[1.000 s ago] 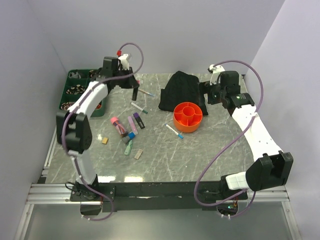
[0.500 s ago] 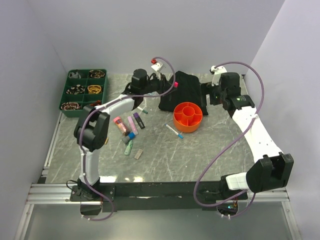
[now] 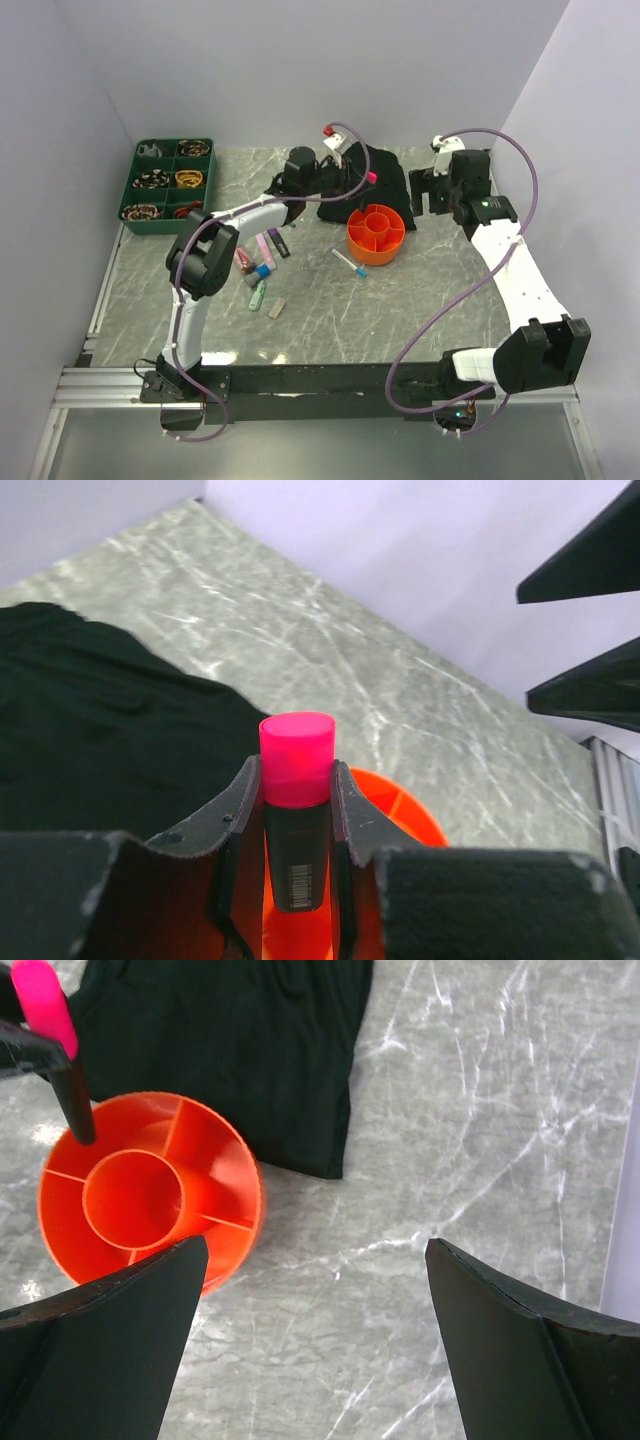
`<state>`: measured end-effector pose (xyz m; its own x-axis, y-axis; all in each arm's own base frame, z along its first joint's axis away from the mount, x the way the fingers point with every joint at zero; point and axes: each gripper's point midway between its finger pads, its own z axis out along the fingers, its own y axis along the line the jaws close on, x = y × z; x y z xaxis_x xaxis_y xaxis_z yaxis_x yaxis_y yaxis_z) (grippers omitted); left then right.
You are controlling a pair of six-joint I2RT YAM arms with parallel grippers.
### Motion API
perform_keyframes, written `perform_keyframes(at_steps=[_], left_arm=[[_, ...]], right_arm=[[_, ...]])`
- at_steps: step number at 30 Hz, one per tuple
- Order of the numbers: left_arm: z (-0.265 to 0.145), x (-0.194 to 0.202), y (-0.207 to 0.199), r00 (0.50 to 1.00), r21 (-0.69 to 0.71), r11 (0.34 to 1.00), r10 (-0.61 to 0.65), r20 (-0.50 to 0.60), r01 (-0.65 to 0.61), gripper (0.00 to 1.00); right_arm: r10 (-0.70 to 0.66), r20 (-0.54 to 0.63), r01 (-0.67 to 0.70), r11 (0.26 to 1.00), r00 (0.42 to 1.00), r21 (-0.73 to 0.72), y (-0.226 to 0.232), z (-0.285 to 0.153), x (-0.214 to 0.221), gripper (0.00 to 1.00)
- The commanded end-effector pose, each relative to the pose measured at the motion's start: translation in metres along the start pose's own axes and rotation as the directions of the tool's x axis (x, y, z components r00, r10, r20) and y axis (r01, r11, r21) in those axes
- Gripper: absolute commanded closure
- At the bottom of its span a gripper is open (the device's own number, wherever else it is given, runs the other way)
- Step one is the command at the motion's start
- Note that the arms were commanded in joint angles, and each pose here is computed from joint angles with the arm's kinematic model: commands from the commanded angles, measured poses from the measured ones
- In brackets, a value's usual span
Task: Sort the stationery into containers
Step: Place the pen in the storage box, then pick up the pen from the center of the board.
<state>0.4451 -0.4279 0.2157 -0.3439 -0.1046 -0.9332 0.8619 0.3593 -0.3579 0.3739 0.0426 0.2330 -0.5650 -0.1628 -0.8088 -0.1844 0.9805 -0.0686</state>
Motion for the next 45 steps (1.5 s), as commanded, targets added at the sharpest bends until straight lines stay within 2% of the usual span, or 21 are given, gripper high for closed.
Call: perform_keyframes(at_steps=[1,12,13,14,16,17,18,25,27,28,29,30,31,32,33,34,36,37,39,42,45], left_arm=[[0.015,-0.010,-0.013,0.998,0.022,1.000,-0.007,0.056,0.006,0.99],[0.013,0.030,0.000,1.000,-0.036,0.999,-0.030,-0.005,0.029,0.97],[0.012,0.032,0.002,1.000,-0.043,0.999,-0.030,-0.007,0.029,0.91],[0.011,0.031,0.003,1.000,-0.050,0.998,-0.027,-0.008,0.026,0.74],[0.008,0.028,0.006,1.000,-0.055,0.998,-0.021,-0.012,0.021,0.60],[0.006,0.021,0.001,1.000,-0.039,0.999,-0.017,-0.009,0.016,0.52],[0.005,0.017,0.000,1.000,-0.030,0.999,-0.019,-0.011,0.019,0.50],[-0.021,-0.064,-0.024,0.997,0.006,0.997,0.072,0.025,-0.072,0.45],[-0.039,-0.078,-0.020,0.998,-0.050,0.997,0.058,-0.024,-0.060,0.42],[-0.049,-0.104,-0.007,0.996,-0.126,0.989,0.083,-0.005,-0.083,0.41],[-0.059,-0.108,0.007,0.997,-0.198,0.977,0.071,-0.035,-0.076,0.38],[-0.075,-0.087,0.024,0.990,-0.278,0.959,0.020,-0.143,-0.059,0.37],[-0.095,-0.105,0.052,0.989,-0.412,0.908,0.019,-0.147,-0.079,0.35],[-0.105,-0.090,0.077,0.980,-0.495,0.866,-0.029,-0.196,-0.074,0.33],[-0.129,-0.061,0.091,0.945,-0.579,0.814,-0.152,-0.290,-0.047,0.34],[-0.147,-0.062,0.119,0.937,-0.668,0.743,-0.203,-0.285,-0.042,0.34],[-0.174,-0.050,0.129,0.920,-0.729,0.685,-0.293,-0.260,0.012,0.36],[-0.199,-0.030,0.130,0.898,-0.765,0.643,-0.356,-0.257,0.036,0.37],[-0.215,-0.010,0.125,0.865,-0.794,0.600,-0.447,-0.229,0.100,0.40],[-0.245,0.046,0.110,0.768,-0.842,0.521,-0.593,-0.242,0.137,0.42],[-0.255,0.075,0.096,0.709,-0.865,0.470,-0.671,-0.219,0.178,0.45]], right_arm=[[0.007,0.047,-0.008,1.000,0.999,0.029,-0.010,-0.015,-0.005,0.02],[0.026,0.021,-0.026,1.000,0.999,0.014,-0.009,-0.014,0.011,0.02],[0.031,0.017,-0.031,0.999,0.999,0.012,-0.008,-0.012,0.012,0.02],[0.032,0.019,-0.033,0.999,0.999,0.006,-0.008,-0.011,0.011,0.02],[0.037,0.023,-0.037,0.999,0.999,0.001,-0.007,-0.009,0.008,0.02],[0.038,0.027,-0.038,0.999,0.999,-0.003,-0.006,-0.008,0.006,0.02],[0.040,0.023,-0.040,0.999,0.999,-0.005,-0.006,-0.006,0.006,0.02],[0.039,0.031,-0.038,0.999,0.999,-0.025,-0.004,0.002,-0.006,0.02],[0.044,0.038,-0.042,0.998,0.998,-0.044,-0.002,0.003,-0.013,0.01],[0.045,0.039,-0.043,0.998,0.998,-0.054,0.001,0.004,-0.014,0.01],[0.048,0.044,-0.046,0.997,0.998,-0.059,0.001,0.004,-0.018,0.01],[0.056,0.036,-0.053,0.996,0.998,-0.068,0.003,0.008,-0.017,0.01],[0.061,0.029,-0.058,0.995,0.998,-0.086,0.006,0.010,-0.016,0.01],[0.070,0.025,-0.067,0.994,0.997,-0.091,0.007,0.012,-0.017,0.02],[0.090,0.007,-0.089,0.991,0.996,-0.096,0.009,0.017,-0.013,0.02],[0.101,0.000,-0.101,0.989,0.995,-0.110,0.012,0.018,-0.014,0.02],[0.112,-0.027,-0.115,0.983,0.993,-0.143,0.019,0.021,-0.009,0.02],[0.113,-0.029,-0.116,0.980,0.993,-0.160,0.022,0.019,-0.011,0.02],[0.120,-0.047,-0.127,0.977,0.992,-0.173,0.025,0.017,-0.009,0.02],[0.130,-0.052,-0.138,0.974,0.990,-0.180,0.027,0.014,-0.006,0.02],[0.144,-0.053,-0.152,0.970,0.988,-0.188,0.030,0.013,-0.003,0.02]])
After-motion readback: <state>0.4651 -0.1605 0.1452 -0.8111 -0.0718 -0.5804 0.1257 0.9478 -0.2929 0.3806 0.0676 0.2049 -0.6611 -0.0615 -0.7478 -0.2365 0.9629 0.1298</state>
